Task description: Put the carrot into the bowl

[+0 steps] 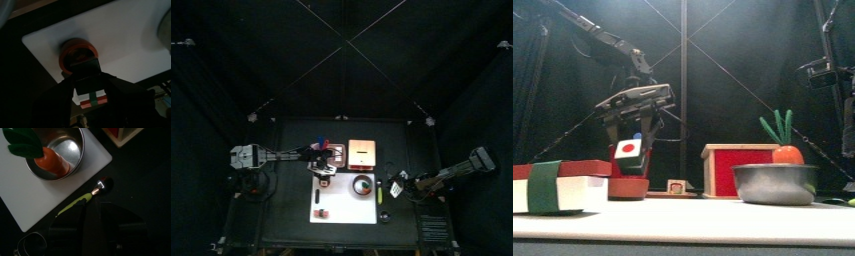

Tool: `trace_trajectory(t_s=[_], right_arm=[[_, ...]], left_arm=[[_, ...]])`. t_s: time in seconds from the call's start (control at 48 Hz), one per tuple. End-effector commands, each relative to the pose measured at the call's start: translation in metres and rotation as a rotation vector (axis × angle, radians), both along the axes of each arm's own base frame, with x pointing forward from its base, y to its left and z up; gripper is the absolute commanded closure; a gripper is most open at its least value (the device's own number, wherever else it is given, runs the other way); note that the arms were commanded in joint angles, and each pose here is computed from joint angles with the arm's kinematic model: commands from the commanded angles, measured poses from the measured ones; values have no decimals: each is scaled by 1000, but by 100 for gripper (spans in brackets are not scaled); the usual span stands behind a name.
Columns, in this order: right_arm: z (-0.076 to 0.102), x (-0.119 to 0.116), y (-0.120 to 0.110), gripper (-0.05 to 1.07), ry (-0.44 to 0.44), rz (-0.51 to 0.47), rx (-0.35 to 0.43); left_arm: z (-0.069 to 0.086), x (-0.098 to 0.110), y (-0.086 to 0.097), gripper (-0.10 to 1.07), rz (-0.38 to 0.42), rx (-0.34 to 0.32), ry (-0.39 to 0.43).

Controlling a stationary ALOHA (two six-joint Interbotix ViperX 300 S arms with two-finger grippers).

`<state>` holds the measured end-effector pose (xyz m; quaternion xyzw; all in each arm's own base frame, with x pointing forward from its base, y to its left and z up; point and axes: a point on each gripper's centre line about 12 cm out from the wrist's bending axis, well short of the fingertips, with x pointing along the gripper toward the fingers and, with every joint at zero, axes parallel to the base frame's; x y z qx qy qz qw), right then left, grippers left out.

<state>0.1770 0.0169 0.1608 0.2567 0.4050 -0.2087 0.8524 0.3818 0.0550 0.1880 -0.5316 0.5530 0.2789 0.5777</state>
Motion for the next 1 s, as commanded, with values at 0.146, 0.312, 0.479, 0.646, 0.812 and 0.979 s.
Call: trace_trajectory(t_s=[0.146, 0.312, 0.479, 0.646, 0.812, 0.979], right_arm=[[4, 3, 1, 37, -15, 3, 5], [4, 2, 0, 37, -18, 0, 4], [4, 2, 0, 37, -17, -1, 5], [4, 2, 0, 37, -17, 1, 5], [4, 2, 1, 37, -15, 4, 7], [4, 2, 2, 37, -15, 5, 10]], left_arm=[[39, 41, -12, 28, -124, 135, -140], [50, 75, -21, 28, -178, 203, -191], [50, 109, -29, 28, -235, 269, -221], [51, 135, -36, 28, -297, 356, -239], [36, 149, -35, 28, -337, 415, -201], [23, 156, -40, 26, -374, 418, -184]])
